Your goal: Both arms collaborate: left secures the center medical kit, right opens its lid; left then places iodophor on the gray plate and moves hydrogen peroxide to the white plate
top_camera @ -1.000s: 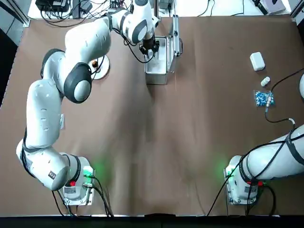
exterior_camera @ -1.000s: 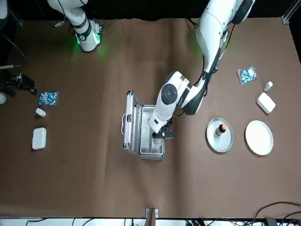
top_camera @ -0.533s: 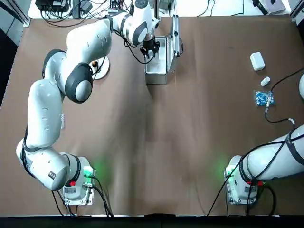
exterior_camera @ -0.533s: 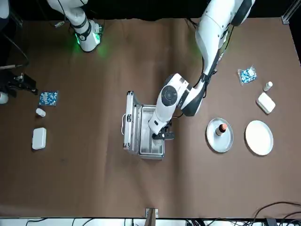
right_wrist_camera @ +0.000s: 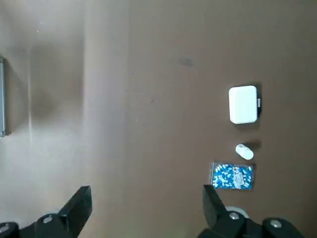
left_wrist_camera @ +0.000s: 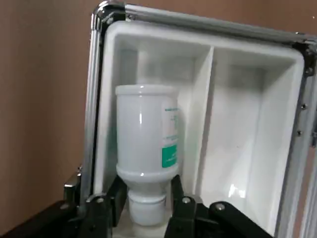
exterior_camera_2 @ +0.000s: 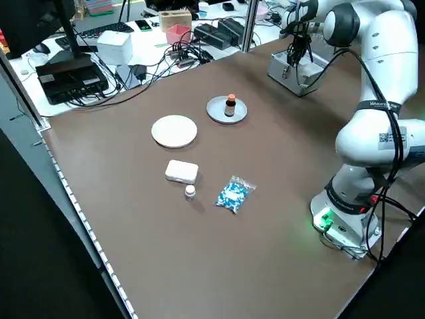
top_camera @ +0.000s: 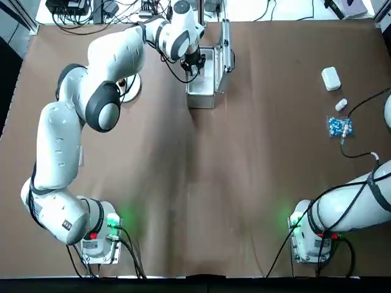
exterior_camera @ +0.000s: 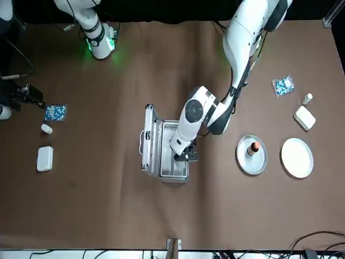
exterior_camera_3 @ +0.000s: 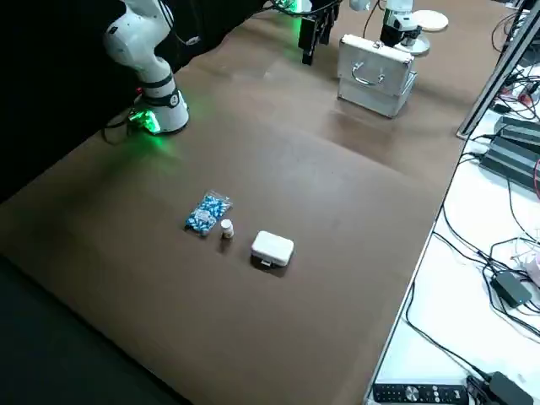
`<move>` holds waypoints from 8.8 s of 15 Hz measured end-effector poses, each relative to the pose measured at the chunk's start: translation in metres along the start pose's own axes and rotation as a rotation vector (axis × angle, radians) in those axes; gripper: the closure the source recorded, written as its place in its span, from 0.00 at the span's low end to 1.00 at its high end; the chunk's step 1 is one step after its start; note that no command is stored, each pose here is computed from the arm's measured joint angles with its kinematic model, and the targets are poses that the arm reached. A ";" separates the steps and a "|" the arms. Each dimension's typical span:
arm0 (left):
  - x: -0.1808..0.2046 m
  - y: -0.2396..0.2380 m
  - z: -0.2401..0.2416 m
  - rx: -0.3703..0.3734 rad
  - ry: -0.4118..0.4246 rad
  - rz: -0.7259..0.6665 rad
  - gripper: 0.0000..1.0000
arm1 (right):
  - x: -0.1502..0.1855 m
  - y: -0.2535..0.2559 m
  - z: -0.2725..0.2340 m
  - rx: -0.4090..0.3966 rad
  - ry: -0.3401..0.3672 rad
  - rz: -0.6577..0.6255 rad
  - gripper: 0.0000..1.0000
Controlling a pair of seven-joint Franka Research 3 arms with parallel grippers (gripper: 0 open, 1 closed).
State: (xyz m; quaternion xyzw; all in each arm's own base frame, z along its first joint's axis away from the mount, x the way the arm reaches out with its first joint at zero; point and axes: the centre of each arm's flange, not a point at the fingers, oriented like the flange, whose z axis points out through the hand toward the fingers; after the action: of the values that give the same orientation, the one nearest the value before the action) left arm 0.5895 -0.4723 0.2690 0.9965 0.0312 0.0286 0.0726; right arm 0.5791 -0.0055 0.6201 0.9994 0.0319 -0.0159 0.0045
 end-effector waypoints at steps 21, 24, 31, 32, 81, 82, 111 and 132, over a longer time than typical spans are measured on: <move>0.007 0.005 -0.078 -0.011 0.033 -0.009 0.67 | 0.001 0.005 -0.001 -0.001 0.012 0.011 0.01; 0.012 -0.002 -0.109 -0.021 0.029 -0.035 0.67 | 0.001 0.004 -0.001 -0.001 0.012 0.011 0.01; 0.035 -0.047 -0.154 -0.063 -0.072 -0.106 0.67 | 0.001 0.001 -0.002 -0.001 0.014 0.005 0.01; 0.038 -0.056 -0.157 -0.062 -0.102 -0.109 0.67 | 0.001 0.000 -0.002 -0.001 0.015 0.003 0.01; 0.063 -0.723 -0.116 -0.790 -0.910 -1.151 0.67 | 0.002 -0.016 0.000 -0.001 0.010 -0.025 0.01; 0.061 -0.733 -0.112 -0.809 -0.902 -1.171 0.67 | 0.002 -0.016 0.000 -0.001 0.010 -0.025 0.01; 0.021 -0.847 0.014 -1.109 -0.822 -1.512 0.67 | 0.002 -0.023 0.002 -0.001 -0.002 -0.037 0.01; 0.085 -0.764 -0.109 -0.809 -0.684 -1.290 0.00 | 0.002 -0.019 0.001 -0.002 0.007 -0.027 0.01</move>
State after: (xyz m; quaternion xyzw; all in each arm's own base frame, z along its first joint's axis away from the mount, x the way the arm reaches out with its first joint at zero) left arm 0.6235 0.3030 0.2691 0.6337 0.5594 -0.3139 0.4325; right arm 0.5802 0.0131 0.6189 0.9989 0.0454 -0.0124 0.0050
